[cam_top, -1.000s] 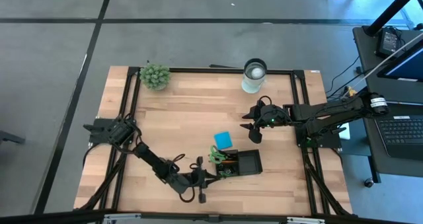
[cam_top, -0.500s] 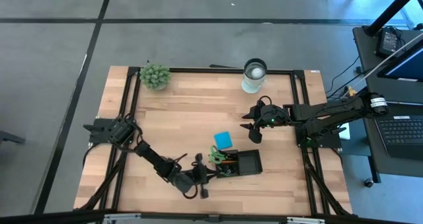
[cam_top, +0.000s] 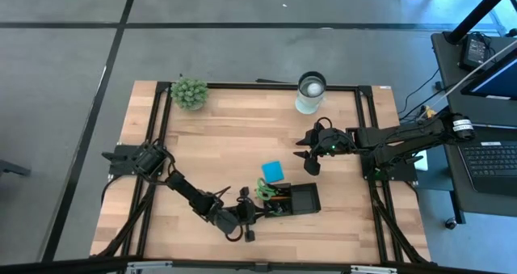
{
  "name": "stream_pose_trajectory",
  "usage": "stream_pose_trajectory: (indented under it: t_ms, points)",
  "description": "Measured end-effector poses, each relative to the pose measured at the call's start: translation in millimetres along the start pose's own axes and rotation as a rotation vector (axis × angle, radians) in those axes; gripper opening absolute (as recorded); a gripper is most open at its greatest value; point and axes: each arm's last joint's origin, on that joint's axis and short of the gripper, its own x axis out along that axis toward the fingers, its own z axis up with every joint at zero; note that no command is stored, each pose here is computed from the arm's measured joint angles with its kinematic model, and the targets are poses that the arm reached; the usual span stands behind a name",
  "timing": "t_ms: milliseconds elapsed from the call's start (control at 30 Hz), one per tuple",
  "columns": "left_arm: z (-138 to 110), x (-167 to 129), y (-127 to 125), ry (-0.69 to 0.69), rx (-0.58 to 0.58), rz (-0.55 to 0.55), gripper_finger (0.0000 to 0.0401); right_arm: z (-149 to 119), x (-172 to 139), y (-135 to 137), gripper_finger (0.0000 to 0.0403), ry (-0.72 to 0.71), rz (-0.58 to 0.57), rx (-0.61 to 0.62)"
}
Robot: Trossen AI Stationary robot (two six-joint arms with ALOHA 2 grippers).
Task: Pick and place office supplies into organizer
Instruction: Put the binder clip into the bottom left slot of the desk organizer, then put the sticky note into the right slot of the desk organizer
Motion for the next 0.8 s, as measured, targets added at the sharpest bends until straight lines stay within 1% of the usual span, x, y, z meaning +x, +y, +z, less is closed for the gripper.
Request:
stream_pose_trajectory:
  t_ms: [167,533,800]
  points:
    - [-0.5,0.0,0.2,0.004,0.004,0.001,0.0022,0.0,0.0,0.0,0.0189,0.000,0.000,-0.003]
    - [-1.2,-0.2,0.4,0.013,0.013,0.003,0.0085,-0.1,0.0,0.0,0.0189,0.000,0.000,-0.004]
    - [-0.4,-0.5,0.4,0.014,0.013,0.003,0.0116,-0.1,0.0,0.0,0.0189,0.000,0.000,-0.004]
